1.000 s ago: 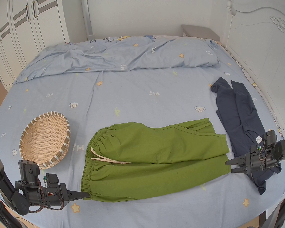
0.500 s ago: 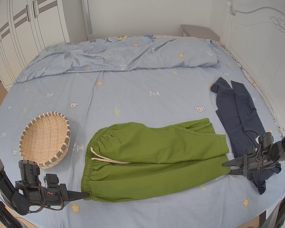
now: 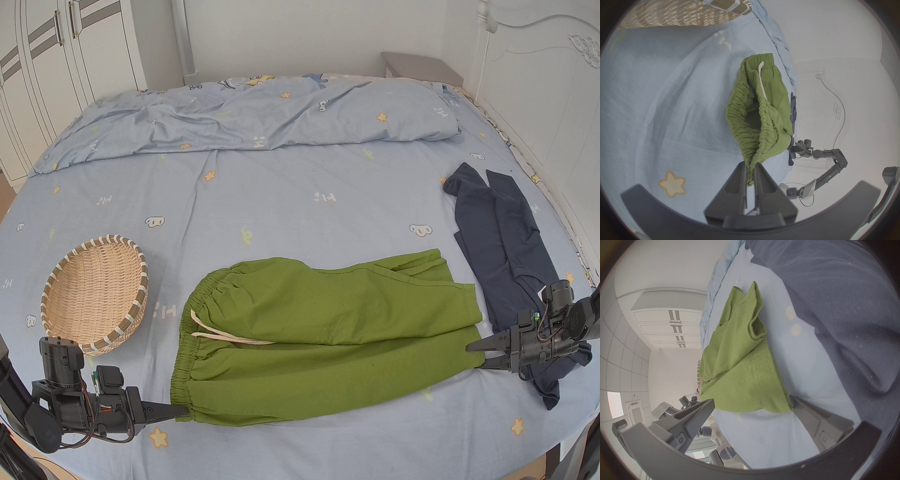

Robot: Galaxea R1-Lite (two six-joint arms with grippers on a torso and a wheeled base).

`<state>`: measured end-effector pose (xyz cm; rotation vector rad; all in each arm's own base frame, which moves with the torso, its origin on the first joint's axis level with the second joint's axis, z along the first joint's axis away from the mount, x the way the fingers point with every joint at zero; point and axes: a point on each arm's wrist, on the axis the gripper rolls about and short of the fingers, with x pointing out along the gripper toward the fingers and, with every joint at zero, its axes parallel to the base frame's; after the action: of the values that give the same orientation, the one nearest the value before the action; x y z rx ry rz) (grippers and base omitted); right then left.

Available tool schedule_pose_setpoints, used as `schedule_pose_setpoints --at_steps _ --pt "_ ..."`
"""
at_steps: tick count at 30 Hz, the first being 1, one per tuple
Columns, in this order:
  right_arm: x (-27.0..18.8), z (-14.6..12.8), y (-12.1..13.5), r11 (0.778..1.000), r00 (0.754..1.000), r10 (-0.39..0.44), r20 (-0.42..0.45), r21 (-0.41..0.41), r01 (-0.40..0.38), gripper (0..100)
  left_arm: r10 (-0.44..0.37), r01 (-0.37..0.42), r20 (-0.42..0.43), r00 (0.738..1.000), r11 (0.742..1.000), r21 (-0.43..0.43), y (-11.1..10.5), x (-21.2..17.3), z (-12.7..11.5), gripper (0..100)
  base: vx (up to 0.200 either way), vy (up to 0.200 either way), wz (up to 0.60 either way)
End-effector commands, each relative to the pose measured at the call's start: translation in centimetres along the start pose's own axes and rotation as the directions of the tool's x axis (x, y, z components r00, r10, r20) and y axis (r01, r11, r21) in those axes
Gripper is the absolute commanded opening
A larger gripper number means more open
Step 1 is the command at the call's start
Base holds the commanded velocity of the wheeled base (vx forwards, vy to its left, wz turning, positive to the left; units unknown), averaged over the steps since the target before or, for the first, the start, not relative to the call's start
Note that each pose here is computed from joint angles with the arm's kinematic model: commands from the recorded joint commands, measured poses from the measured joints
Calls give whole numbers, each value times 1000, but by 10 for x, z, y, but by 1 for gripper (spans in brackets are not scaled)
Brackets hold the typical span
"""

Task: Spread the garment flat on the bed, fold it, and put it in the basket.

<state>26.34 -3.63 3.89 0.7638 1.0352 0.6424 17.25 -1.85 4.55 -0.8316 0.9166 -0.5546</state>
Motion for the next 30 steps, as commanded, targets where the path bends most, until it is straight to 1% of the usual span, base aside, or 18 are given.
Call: schedule_pose_setpoints --at_steps 1,12,18,20,23,24,25,26,27,28,29,30 --pt "1 0 -4 1000 1000 -5 -1 11 5 0 7 -7 -10 1000 1000 -14 2 -1 -4 0 0 0 0" --pt "-4 0 -7 1000 1000 -10 14 23 10 0 9 -9 -7 1000 1000 -14 2 -1 -4 0 0 0 0" --pt "-7 -2 -7 999 1000 -14 19 32 13 0 20 -20 12 1000 999 -33 7 -2 0 0 0 0 0" --pt "-11 -6 0 1000 1000 -13 24 20 12 0 23 -22 16 1000 999 -40 7 -4 0 0 0 0 0" --pt "-24 -15 23 1000 999 -10 43 -20 11 0 27 -26 9 1000 998 -53 7 -5 -2 0 0 0 0" --pt "-29 -20 30 1000 999 -11 41 -20 12 0 30 -29 8 1000 998 -60 7 -6 -2 0 0 0 0" --pt "-29 -20 30 1000 999 -11 41 -20 12 0 30 -29 8 1000 998 -60 7 -6 -2 0 0 0 0" --pt "-35 -27 40 1000 999 -16 29 -7 17 0 35 -34 15 999 997 -66 7 -8 -2 0 0 0 0" --pt "-35 -27 40 1000 999 -16 29 -7 17 0 35 -34 15 999 997 -66 7 -8 -2 0 0 0 0" --pt "-42 -33 50 1000 1000 -19 23 -7 19 0 39 -38 8 999 997 -74 5 -11 -5 0 0 0 0" --pt "-42 -33 50 1000 1000 -19 23 -7 19 0 39 -38 8 999 997 -74 5 -11 -5 0 0 0 0" --pt "-48 -40 57 1000 999 -25 19 5 25 0 49 -49 -7 999 994 -94 3 -15 -9 0 0 0 0"
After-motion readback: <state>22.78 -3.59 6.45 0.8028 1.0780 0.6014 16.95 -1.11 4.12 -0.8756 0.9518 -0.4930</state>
